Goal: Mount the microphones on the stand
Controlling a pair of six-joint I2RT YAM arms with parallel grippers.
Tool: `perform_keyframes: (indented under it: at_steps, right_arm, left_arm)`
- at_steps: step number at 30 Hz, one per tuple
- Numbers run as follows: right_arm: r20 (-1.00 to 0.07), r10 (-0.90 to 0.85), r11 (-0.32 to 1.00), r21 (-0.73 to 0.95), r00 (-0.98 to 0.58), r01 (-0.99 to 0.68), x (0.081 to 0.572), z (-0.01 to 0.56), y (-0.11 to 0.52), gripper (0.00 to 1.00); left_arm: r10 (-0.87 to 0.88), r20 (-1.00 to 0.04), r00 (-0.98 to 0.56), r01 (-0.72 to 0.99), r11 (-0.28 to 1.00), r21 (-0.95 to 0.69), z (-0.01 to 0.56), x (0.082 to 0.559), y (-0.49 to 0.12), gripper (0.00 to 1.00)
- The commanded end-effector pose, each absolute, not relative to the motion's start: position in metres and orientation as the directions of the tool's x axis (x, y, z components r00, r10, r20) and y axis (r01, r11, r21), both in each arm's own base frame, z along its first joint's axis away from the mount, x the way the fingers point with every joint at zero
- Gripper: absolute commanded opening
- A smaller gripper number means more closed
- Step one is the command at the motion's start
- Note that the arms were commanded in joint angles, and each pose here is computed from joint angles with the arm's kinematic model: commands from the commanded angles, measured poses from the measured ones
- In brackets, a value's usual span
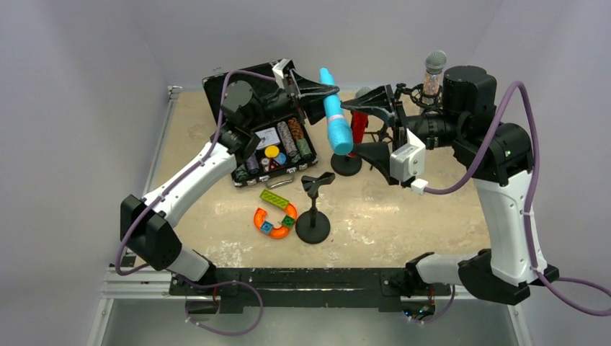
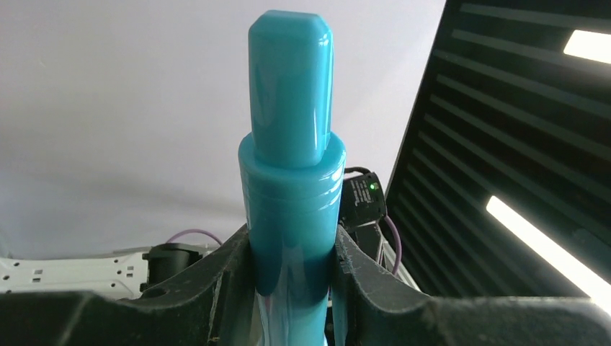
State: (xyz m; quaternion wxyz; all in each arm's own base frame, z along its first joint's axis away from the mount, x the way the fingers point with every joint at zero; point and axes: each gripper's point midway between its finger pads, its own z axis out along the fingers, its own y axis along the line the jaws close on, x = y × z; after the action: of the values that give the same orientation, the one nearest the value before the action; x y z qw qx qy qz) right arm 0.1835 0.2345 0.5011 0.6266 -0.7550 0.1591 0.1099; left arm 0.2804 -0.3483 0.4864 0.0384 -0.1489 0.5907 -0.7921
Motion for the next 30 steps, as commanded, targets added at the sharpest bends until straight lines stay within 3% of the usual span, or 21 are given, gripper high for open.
perform_keyframes:
  at_steps: [1,6,17,21,23,24,26,30]
  right_arm:
    - [-0.214,-0.085,-0.17,-0.959,0.973,-0.226,0.189,0.513,0.24,0.95]
    - [-0.204,-0.112,-0.17,-0.96,0.973,-0.221,0.21,0.506,0.251,0.89]
    - [-0.165,-0.088,-0.211,-0.961,0.982,-0.181,0.209,0.501,0.282,0.64]
    - [-0.182,-0.081,-0.217,-0.956,0.98,-0.196,0.207,0.498,0.286,0.46]
    - [-0.194,-0.073,-0.215,-0.955,0.978,-0.205,0.203,0.5,0.287,0.29]
    - [-0.207,-0.069,-0.214,-0.953,0.976,-0.217,0.201,0.501,0.287,0.21]
    - [-0.237,-0.057,-0.208,-0.947,0.97,-0.244,0.195,0.504,0.286,0.1]
    - [-0.318,-0.043,-0.186,-0.929,0.947,-0.32,0.181,0.513,0.281,0.04]
  left_arm:
    - [-0.14,0.079,-0.987,-0.013,-0.422,-0.907,0.556,0.238,-0.325,0.0]
    - [-0.124,0.051,-0.991,0.005,-0.411,-0.911,0.555,0.231,-0.324,0.0]
    - [-0.112,0.059,-0.992,-0.009,-0.399,-0.917,0.541,0.23,-0.325,0.0]
    - [-0.111,0.055,-0.992,-0.006,-0.4,-0.917,0.541,0.229,-0.325,0.0]
    - [-0.113,0.057,-0.992,-0.007,-0.401,-0.916,0.539,0.229,-0.325,0.0]
    - [-0.115,0.051,-0.992,0.0,-0.407,-0.913,0.54,0.229,-0.324,0.04]
    - [-0.112,0.042,-0.993,0.01,-0.424,-0.905,0.542,0.227,-0.322,0.23]
    - [-0.114,0.024,-0.993,0.03,-0.447,-0.894,0.546,0.22,-0.316,0.64]
